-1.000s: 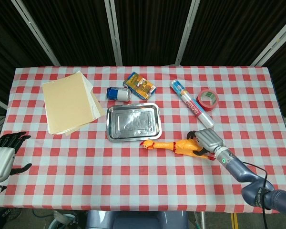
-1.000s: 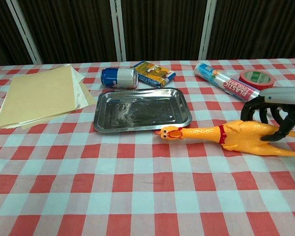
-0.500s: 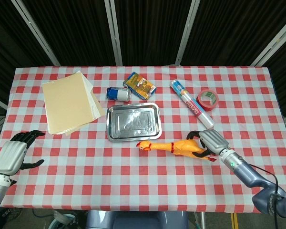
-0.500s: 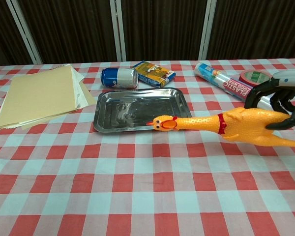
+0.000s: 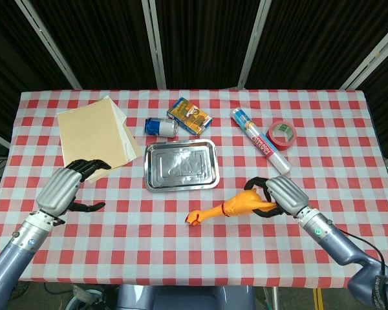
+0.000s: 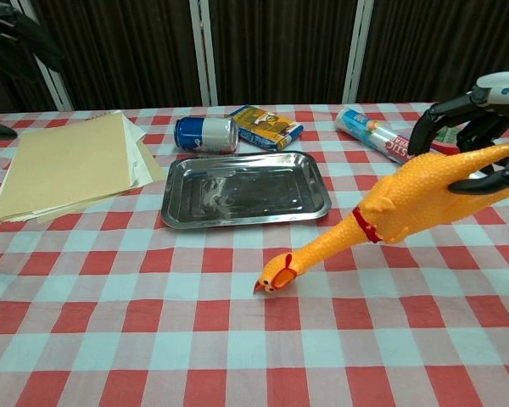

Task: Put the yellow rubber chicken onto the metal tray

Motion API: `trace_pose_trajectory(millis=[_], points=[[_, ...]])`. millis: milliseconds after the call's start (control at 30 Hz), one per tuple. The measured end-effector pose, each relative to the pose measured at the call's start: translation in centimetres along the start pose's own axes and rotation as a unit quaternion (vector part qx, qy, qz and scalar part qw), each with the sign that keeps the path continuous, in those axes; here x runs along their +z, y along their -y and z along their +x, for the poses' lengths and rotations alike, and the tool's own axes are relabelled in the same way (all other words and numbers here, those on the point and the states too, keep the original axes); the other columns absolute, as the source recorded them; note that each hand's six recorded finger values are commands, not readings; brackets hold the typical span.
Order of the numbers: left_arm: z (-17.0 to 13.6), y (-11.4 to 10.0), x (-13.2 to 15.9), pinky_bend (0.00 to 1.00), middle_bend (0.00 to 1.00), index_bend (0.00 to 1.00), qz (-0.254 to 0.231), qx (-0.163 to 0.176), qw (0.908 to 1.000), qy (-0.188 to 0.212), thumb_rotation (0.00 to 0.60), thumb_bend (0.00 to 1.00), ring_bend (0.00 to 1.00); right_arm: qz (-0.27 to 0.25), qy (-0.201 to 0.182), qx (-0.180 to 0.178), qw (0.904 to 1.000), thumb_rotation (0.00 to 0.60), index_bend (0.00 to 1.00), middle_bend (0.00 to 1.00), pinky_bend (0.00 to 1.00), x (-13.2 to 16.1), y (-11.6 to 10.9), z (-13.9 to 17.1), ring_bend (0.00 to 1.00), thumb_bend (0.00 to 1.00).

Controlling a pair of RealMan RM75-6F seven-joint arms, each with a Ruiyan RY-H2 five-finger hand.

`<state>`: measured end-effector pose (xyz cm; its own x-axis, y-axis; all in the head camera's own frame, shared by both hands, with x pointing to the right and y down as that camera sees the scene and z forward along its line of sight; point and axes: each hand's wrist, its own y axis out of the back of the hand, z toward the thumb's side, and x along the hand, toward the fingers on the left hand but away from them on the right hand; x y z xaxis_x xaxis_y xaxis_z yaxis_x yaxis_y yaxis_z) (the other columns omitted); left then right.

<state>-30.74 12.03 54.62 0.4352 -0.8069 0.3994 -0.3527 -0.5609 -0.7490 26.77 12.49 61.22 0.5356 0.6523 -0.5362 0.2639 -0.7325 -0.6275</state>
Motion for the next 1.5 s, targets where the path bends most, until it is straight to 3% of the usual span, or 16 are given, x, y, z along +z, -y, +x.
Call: trace_pose_trajectory(millis=[267,533,833,1200,1500], points=[[3.0,2.1,4.5,0.23,0.24,0.25,-0.01,-0.05,0.9983,0.027,0.6,0.0,0.28,-0.022,0.018,-0.019,0.9994,0.6,0.9,0.71,0.76,1.2,-0.2,-0.9,0.67,0.48],[4.7,4.1,6.3,0.23,0.24,0.24,-0.006,-0.076,0.997,0.009,0.6,0.0,0.28,-0.078,0.025,-0.035,0.996,0.6,0.91,0.71,0.76,1.8,-1.1,-1.2,0.69,0.48],[7.4,6.9,9.5,0.23,0.24,0.24,-0.039,-0.095,0.9948,0.001,0.6,0.0,0.28,-0.108,0.001,-0.041,0.9933,0.6,0.91,0.71,0.76,4.1,-1.3,-1.8,0.69,0.48],[10.2,7.7,14.0,0.27,0.25,0.3,-0.063,-0.105,0.9925,-0.004,0.6,0.06,0.29,-0.121,-0.003,-0.043,0.9917,0.6,0.91,0.71,0.77,6.0,-1.0,-2.8,0.7,0.48],[11.1,8.4,15.9,0.28,0.25,0.33,-0.053,-0.12,0.9913,-0.01,0.6,0.09,0.29,-0.135,-0.001,-0.041,0.99,0.6,0.91,0.71,0.77,6.9,-0.8,-4.1,0.7,0.48]])
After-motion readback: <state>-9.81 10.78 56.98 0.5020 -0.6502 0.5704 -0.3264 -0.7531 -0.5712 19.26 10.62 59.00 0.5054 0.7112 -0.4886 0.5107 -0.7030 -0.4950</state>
